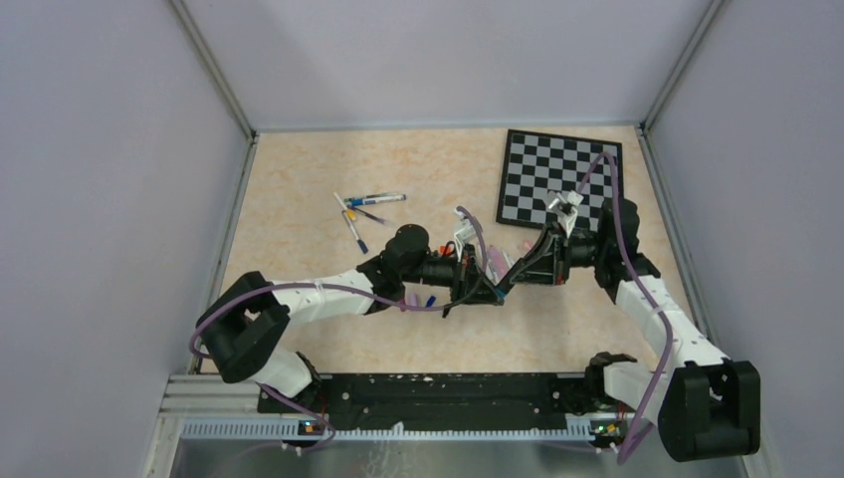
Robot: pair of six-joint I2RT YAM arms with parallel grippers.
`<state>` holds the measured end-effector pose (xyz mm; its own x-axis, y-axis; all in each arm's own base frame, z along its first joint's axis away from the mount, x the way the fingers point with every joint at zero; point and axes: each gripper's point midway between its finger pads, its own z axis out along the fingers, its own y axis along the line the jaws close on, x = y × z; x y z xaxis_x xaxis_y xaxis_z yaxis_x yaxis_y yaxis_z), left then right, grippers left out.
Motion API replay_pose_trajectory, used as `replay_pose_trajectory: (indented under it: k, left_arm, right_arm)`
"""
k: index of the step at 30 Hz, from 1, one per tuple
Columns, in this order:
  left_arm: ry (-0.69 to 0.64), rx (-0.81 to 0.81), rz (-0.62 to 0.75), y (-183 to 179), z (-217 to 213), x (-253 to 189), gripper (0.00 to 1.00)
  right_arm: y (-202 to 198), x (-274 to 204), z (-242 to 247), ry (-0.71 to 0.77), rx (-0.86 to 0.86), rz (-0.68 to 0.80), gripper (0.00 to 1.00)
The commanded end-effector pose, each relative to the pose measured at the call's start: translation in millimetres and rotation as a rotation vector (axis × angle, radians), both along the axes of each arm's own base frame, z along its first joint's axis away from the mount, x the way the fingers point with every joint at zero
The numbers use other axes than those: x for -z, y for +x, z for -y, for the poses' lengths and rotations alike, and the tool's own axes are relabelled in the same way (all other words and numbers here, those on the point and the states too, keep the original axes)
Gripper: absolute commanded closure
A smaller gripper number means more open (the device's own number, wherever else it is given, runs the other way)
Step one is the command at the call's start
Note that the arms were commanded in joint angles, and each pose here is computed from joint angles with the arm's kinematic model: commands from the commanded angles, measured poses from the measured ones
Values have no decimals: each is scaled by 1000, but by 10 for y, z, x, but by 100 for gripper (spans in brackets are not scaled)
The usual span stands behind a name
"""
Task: Open the pen caps
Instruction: Pick up the pen from the center of the board, then open the pen cap from the pen.
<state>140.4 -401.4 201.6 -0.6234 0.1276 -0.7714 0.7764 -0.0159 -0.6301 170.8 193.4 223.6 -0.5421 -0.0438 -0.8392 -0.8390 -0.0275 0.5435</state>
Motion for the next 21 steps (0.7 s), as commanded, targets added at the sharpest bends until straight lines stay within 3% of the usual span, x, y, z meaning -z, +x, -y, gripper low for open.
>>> replay_pose_trajectory:
  k: [1, 4, 7, 14, 21]
  left_arm:
    - [-37, 41, 69, -35, 16, -170, 100]
    - [21, 35, 87, -35, -40, -76, 100]
    - [76, 20, 116, -15, -99, -12, 100]
    - [121, 11, 150, 19, -155, -30, 100]
    - [132, 21, 157, 18, -167, -16, 100]
  right_arm:
    - [88, -26, -22, -12, 29, 56, 88]
    - [124, -26, -15, -31, 42, 32, 56]
    - [208, 9, 1, -86, 67, 65, 44]
    - [220, 150, -50, -252, 19, 90, 45]
    - [59, 248, -139, -305, -70, 120, 46]
